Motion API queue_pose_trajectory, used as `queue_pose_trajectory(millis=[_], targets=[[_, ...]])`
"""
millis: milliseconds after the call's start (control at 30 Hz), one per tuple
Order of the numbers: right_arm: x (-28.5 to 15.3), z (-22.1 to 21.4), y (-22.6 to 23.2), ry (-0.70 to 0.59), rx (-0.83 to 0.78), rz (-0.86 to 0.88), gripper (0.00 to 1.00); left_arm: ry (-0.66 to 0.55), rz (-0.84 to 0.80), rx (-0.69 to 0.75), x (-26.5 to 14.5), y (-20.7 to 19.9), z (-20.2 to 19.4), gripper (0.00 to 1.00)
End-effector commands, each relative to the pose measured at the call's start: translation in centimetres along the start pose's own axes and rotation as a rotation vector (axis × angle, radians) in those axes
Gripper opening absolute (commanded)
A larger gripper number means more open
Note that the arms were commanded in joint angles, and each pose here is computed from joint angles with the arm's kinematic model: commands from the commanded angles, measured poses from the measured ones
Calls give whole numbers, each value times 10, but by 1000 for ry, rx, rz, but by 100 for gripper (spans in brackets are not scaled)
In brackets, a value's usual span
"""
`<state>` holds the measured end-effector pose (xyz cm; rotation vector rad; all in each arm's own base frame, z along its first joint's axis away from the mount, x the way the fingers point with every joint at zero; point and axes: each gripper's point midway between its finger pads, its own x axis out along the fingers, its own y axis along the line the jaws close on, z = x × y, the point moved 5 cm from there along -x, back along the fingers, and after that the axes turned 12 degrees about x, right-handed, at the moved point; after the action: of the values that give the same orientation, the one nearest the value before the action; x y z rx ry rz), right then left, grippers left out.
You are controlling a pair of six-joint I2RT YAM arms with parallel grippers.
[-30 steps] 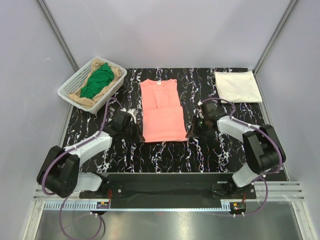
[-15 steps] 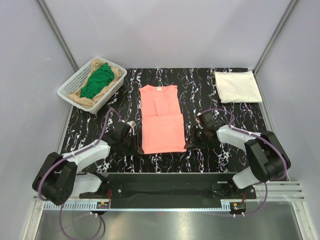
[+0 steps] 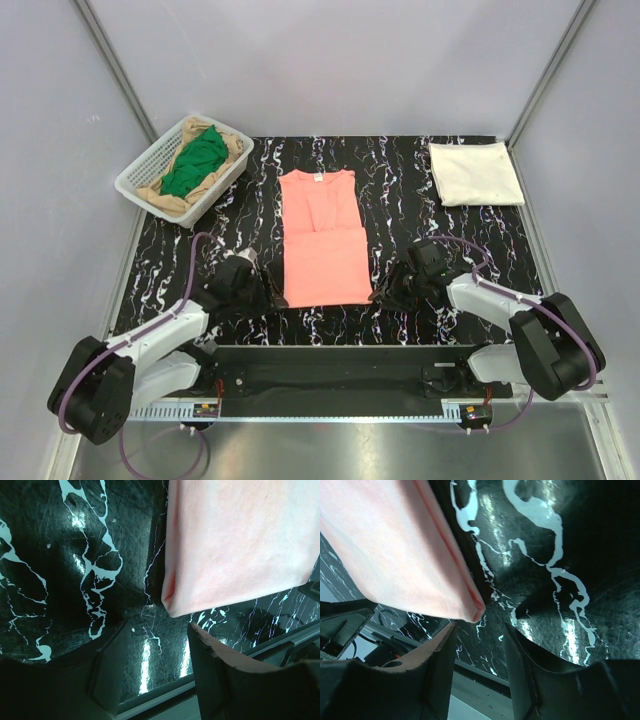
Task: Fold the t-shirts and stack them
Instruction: Fold the tshirt
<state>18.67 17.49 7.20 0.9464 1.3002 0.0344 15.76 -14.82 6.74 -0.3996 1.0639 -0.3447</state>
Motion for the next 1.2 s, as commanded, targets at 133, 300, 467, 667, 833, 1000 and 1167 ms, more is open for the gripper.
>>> queue_pose_trajectory(millis=[133,300,467,667,833,1000,1167], targets=[[12,1,7,-35,46,61,49,-51,-15,-39,12,-6,6,54],[17,1,-1,-51,72,50,47,-40,1,-25,18,-6,3,47],[15,1,-2,-70,79,56,44,-48,-16,-8,16,-15,5,42],[16,0,-3,-66,74,59,40,-12,25,-18,25,-10,-1,41],[17,2,-6,-78,71,47,28,-16,35,-22,29,-9,-3,40],[18,4,-8,-92,51,42,0,-13,54,-3,28,-9,-4,15],[-3,6,5,-144,13,101,0,-27,75,46,12,-23,1,0]])
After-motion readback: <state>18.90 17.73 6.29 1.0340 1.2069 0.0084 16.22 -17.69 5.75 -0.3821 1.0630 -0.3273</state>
